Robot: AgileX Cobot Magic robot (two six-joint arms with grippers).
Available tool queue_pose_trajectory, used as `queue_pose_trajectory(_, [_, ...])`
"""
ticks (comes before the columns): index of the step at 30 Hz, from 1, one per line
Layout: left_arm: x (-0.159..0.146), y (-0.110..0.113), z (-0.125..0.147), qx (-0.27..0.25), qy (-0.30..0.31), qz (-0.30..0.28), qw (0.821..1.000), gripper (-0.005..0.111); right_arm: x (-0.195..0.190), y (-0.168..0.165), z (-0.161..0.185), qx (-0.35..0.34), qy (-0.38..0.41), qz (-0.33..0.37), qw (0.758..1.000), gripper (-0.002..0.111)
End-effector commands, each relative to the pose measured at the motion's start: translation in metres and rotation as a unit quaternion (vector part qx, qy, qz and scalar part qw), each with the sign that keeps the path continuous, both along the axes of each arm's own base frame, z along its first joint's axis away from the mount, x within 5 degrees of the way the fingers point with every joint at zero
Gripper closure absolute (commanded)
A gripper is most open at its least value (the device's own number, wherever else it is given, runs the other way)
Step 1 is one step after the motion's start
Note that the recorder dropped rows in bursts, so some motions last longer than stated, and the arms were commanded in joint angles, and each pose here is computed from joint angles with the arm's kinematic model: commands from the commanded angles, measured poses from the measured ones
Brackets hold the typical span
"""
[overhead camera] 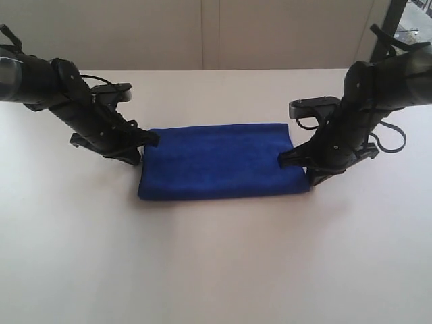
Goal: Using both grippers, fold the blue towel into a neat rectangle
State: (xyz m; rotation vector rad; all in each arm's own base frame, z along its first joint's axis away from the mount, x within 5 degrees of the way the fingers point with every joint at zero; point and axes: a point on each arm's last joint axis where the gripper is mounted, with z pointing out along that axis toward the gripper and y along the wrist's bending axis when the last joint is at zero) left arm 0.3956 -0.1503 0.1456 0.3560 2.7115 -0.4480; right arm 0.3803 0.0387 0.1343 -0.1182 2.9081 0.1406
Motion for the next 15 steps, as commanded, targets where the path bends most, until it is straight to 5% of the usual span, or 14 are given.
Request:
queue_pose_trajectory(1, [-0.002, -0.010, -0.004, -0.008, -0.004, -0.007, 1.000, 0.107, -0.003, 0.002, 0.000, 0.001, 0.012, 0.007, 1.000, 0.108])
queue_pose_trajectory(15, [0.013, -0.018, -0.012, -0.026, -0.006, -0.004, 1.000, 0.107, -0.008, 0.012, 0.000, 0.005, 0.033, 0.025, 0.999, 0.108])
